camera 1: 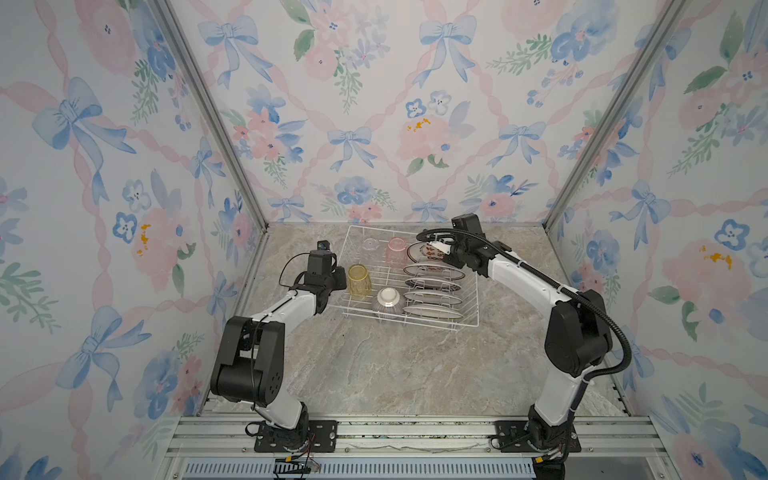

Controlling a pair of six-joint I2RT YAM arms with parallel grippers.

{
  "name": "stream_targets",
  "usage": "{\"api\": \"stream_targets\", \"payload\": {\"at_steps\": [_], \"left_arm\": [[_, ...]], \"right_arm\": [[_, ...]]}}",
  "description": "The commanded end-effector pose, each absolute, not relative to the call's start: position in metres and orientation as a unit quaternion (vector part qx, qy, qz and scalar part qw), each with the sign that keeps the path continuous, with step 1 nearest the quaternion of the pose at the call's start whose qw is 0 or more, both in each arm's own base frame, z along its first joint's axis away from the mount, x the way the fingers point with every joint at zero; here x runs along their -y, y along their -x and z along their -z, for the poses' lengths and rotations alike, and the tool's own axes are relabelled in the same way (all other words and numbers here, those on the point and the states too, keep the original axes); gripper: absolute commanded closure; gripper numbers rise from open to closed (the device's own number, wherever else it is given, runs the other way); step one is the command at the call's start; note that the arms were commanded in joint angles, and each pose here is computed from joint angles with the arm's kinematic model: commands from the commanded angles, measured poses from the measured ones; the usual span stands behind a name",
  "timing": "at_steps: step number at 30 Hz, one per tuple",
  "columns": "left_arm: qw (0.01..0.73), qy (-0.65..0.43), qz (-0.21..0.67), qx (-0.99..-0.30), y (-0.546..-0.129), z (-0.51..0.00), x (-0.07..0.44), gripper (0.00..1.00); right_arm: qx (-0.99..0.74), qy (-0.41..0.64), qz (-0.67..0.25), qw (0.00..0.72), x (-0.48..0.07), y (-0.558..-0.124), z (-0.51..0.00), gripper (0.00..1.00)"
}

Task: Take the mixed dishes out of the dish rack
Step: 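Lift the printed plate up out of the rack with the right gripper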

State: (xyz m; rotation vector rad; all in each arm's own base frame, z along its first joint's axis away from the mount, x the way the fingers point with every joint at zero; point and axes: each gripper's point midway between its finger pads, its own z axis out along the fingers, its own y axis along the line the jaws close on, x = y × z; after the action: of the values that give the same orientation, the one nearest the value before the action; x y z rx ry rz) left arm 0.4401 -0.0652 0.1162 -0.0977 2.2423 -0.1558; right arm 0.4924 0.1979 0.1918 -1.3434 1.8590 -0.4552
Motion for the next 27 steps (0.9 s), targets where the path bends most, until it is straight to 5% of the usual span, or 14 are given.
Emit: {"api": "stream_targets", "payload": {"at_steps": [1,3,20,27], "left_arm": [[0.407,0.057,0.071,-0.909,-0.433,-0.097,0.066,0.94],[0.407,0.056,0.073,-0.909,-0.432,-0.098,0.067,1.00],[0.403,0.056,0.073,-0.911,-0.420,-0.098,0.065,1.00],[0.399,0.058,0.070,-0.912,-0.415,-0.095,0.063,1.00]], "right_arm": [[-0.744,0.486,0.165,0.428,-0.195,-0.488,-0.221,1.00],[-0.743,0.480,0.162,0.437,-0.194,-0.486,-0.228,1.00],[-0.740,0.399,0.094,0.533,-0.175,-0.455,-0.311,1.00],[-0.793,0.226,0.042,0.563,-0.115,-0.463,-0.347,1.00]]}}
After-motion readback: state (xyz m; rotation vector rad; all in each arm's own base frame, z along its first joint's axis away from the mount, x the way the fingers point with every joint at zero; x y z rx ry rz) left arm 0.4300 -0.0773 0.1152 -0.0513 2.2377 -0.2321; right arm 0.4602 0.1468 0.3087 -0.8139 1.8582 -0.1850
